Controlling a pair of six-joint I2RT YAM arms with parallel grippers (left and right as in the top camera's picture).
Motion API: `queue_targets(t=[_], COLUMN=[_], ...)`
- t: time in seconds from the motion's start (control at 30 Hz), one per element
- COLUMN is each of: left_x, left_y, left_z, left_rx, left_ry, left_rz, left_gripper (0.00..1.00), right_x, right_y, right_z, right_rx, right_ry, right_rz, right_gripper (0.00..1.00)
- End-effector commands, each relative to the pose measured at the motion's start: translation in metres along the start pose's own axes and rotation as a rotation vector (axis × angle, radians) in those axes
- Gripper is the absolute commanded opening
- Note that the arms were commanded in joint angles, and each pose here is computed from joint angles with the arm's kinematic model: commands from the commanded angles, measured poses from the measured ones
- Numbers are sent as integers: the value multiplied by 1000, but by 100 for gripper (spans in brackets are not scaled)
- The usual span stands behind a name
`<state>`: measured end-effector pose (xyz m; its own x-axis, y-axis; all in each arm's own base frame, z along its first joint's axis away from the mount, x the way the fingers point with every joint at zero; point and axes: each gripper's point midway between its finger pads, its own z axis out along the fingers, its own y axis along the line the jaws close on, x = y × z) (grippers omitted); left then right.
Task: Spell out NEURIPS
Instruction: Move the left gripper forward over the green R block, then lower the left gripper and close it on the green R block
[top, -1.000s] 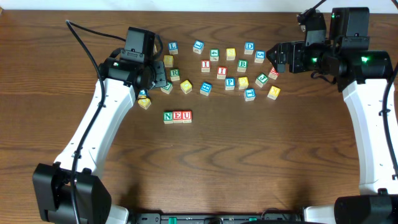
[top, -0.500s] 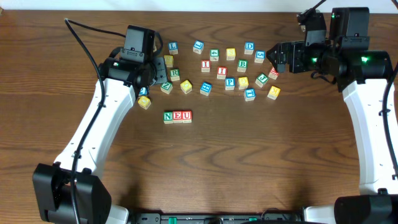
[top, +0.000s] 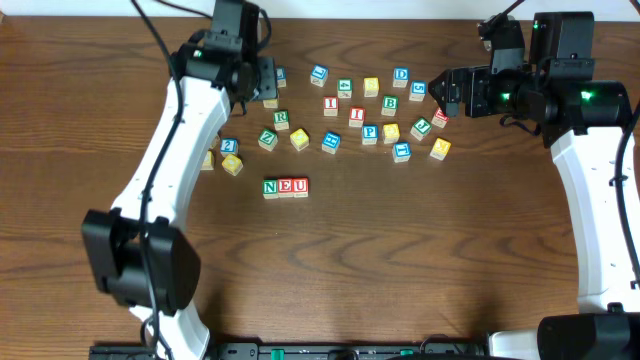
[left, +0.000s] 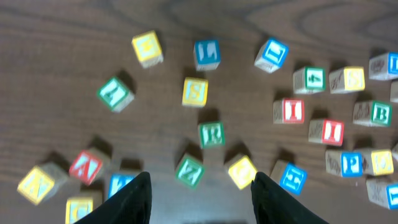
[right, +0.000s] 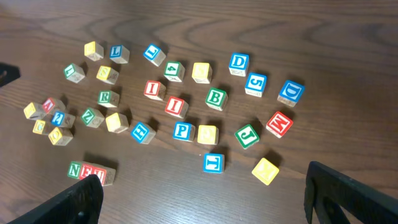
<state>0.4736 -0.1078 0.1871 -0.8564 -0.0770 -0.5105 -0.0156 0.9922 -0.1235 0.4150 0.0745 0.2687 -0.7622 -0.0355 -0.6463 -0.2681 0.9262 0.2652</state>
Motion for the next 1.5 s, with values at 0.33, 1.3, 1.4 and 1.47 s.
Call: queue_targets(t=[0.33, 1.3, 1.4, 1.47], left_x=[34, 54, 53, 54], left_y=[-21, -17, -17, -16], left_z=[74, 129, 130, 132], left_rx=[-15, -176, -182, -182], left_ry=[153, 156, 149, 149], left_rz=[56, 38, 39, 38], left_gripper=[66, 74, 71, 68], right_x=[1, 1, 1, 1], right_y=[-1, -1, -1, -1], right_z=[1, 1, 1, 1], right_rx=[-5, -5, -5, -5], right_ry=[5, 5, 5, 5], right_rz=[-6, -6, -6, -6], right_gripper=[99, 99, 99, 99])
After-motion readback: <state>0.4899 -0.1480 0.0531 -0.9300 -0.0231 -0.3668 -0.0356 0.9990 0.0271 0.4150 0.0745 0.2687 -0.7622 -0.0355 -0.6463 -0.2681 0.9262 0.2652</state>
